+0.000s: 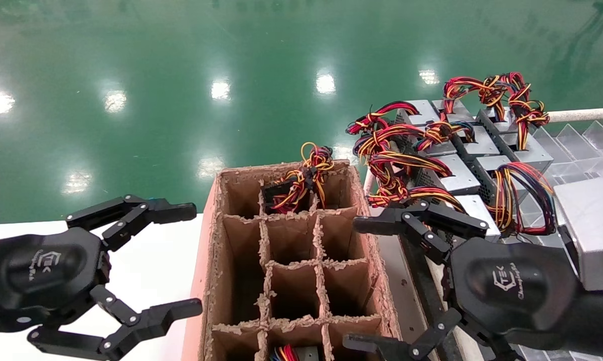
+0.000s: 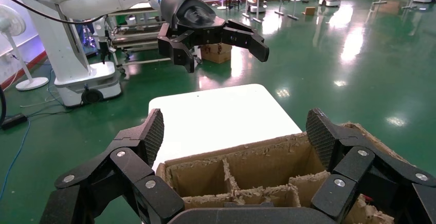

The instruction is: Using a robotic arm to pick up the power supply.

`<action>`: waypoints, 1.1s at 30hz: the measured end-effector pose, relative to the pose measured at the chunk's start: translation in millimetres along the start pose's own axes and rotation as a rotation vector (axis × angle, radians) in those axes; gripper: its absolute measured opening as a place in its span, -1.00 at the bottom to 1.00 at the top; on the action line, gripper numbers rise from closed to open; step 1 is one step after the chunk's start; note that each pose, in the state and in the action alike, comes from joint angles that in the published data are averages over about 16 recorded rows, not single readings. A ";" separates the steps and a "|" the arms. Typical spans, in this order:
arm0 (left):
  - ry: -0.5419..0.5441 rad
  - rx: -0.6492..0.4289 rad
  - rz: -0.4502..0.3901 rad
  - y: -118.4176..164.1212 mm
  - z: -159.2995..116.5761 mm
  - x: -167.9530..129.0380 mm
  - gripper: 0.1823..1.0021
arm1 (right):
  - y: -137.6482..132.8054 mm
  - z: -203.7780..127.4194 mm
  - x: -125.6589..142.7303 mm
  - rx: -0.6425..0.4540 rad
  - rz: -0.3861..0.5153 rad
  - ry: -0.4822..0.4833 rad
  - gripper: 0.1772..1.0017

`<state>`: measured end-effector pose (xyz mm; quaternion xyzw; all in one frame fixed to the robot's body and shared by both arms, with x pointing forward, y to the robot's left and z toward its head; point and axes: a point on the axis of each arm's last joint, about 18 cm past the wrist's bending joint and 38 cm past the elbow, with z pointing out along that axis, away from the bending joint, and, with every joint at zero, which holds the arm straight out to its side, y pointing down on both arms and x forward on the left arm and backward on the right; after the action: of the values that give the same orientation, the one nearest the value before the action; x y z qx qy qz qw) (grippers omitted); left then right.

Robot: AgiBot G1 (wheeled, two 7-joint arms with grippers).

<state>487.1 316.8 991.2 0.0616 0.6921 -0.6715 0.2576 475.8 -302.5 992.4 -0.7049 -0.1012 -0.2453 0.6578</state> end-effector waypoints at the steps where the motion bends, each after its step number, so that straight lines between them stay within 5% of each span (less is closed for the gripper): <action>1: 0.000 0.000 0.000 0.0 0.0 0.0 1.00 | 0.0 0.0 0.0 0.000 0.000 0.000 1.00; 33: 0.000 0.000 0.000 0.0 0.0 0.0 1.00 | 0.0 0.0 0.0 0.000 0.000 0.000 1.00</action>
<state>487.1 316.8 991.2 0.0615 0.6921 -0.6715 0.2576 475.8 -302.5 992.5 -0.7049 -0.1012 -0.2453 0.6579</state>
